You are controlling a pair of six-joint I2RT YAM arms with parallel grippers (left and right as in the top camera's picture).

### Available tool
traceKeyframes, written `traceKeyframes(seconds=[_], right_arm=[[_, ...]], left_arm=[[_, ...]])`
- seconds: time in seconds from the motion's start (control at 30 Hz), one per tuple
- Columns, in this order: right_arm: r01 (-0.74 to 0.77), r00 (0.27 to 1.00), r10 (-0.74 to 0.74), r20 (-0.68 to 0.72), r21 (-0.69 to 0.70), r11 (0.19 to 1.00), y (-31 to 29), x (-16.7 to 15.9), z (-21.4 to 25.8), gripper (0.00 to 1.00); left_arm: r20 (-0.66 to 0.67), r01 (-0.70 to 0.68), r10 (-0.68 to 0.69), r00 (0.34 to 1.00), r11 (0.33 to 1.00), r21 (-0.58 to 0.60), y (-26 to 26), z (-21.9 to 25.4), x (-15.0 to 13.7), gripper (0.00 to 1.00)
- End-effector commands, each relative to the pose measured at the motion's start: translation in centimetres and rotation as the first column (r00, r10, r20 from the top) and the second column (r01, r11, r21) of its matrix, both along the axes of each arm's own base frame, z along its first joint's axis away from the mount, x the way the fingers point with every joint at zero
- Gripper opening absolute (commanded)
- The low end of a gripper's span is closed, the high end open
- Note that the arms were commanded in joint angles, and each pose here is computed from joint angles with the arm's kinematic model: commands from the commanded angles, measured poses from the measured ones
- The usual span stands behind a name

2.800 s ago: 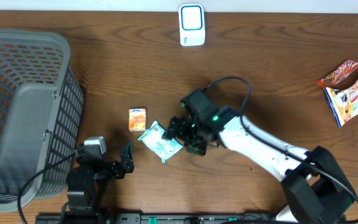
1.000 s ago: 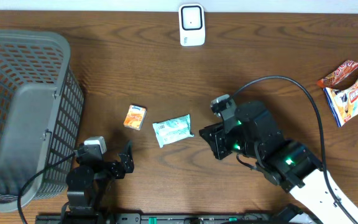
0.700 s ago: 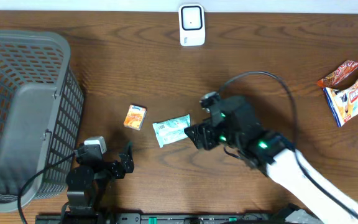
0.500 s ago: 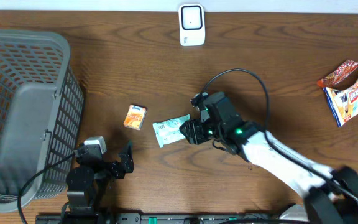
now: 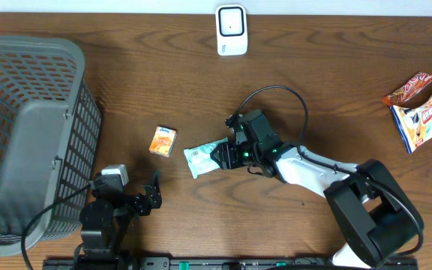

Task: Scan the item barcode
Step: 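Regrip and lift the wipes pack with the right gripper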

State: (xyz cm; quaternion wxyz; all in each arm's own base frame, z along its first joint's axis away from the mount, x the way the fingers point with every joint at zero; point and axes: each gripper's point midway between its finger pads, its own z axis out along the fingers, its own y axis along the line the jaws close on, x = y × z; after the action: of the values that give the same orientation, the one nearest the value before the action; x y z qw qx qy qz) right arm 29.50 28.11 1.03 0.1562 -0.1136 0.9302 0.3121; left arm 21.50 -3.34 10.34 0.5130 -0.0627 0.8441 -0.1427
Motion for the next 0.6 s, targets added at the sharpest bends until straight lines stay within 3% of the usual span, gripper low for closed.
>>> traceKeyframes(seconds=[0.0, 0.1, 0.17, 0.37, 0.57], right_arm=[[0.021, 0.992, -0.032, -0.123, -0.088, 0.996, -1.8, -2.0, -4.7, 0.57], [0.007, 0.994, -0.015, -0.11, -0.071, 0.997, -1.5, -1.8, -4.5, 0.37], [-0.009, 0.994, 0.002, -0.105, -0.064, 0.998, -1.3, -1.8, -4.5, 0.01], [-0.038, 0.998, 0.038, -0.054, -0.013, 0.999, -1.3, -0.8, -2.9, 0.01], [-0.151, 0.987, 0.134, 0.091, 0.205, 0.967, -2.5, 0.5, 6.0, 0.01]], left_arm=[[-0.03, 0.006, -0.007, 1.0, 1.0, -0.011, -0.2, -0.9, -0.3, 0.98], [-0.03, 0.006, -0.007, 1.0, 1.0, -0.011, -0.2, -0.9, -0.3, 0.98], [-0.03, 0.006, -0.007, 1.0, 1.0, -0.011, -0.2, -0.9, -0.3, 0.98], [-0.03, 0.006, -0.007, 1.0, 1.0, -0.011, -0.2, -0.9, -0.3, 0.98], [-0.03, 0.006, -0.007, 1.0, 1.0, -0.011, -0.2, -0.9, -0.3, 0.98]])
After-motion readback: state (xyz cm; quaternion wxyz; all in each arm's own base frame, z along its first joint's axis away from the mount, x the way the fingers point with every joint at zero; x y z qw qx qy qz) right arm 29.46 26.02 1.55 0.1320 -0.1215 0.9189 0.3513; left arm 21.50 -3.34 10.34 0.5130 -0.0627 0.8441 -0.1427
